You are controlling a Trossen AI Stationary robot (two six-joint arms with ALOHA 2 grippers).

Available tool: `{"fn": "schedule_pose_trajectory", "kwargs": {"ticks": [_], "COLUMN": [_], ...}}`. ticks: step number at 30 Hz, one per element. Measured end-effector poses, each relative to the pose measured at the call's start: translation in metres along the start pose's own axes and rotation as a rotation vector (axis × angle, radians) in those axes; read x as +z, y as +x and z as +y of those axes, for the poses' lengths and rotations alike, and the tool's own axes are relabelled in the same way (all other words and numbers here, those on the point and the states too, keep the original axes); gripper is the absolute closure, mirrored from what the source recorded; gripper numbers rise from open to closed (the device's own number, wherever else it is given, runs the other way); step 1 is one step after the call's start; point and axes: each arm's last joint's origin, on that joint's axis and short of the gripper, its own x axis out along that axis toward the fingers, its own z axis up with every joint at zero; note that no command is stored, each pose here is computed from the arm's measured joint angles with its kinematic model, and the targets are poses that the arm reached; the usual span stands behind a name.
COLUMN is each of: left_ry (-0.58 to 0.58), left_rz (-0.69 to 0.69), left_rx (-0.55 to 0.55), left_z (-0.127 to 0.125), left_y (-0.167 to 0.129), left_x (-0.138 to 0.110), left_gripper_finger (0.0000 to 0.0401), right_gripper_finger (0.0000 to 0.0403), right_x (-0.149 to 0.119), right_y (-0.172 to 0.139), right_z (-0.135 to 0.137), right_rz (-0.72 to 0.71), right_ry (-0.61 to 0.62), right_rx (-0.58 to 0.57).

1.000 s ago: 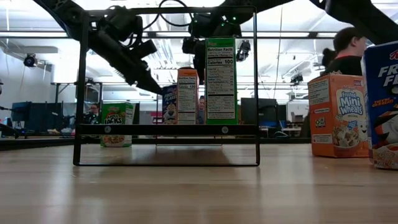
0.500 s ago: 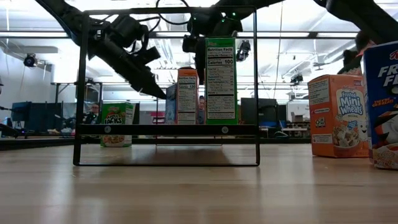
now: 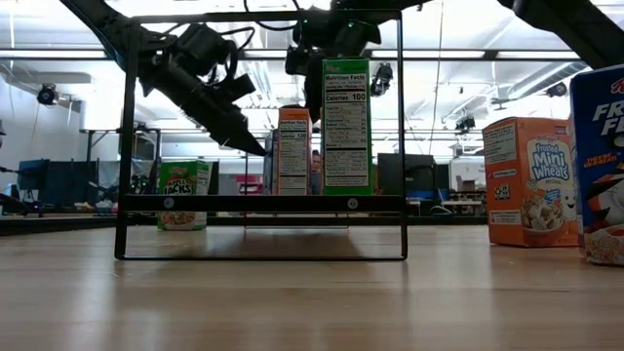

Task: Stack cereal on shelf
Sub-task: Put the top blue cereal box on the shelf aligned with the other blue cereal box

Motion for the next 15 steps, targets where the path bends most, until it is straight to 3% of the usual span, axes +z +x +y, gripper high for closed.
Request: {"fn": "schedule_pose_trajectory", "kwargs": {"ticks": [15], "left_ry": [0.005], "left_rz": [-0.005], "left_rx": [0.03], "left_z": [0.0034], "left_y": [0.0002], "left_x": [0.0004], "left_gripper_finger": [0.0401], "right_gripper_finger": [0.039], "right_x": [0.0034], "right_y": [0.0018], "right_z": [0.008], "right_rz": [-0.003], "right_ry": [-0.019], "right_rx": [0.013]}}
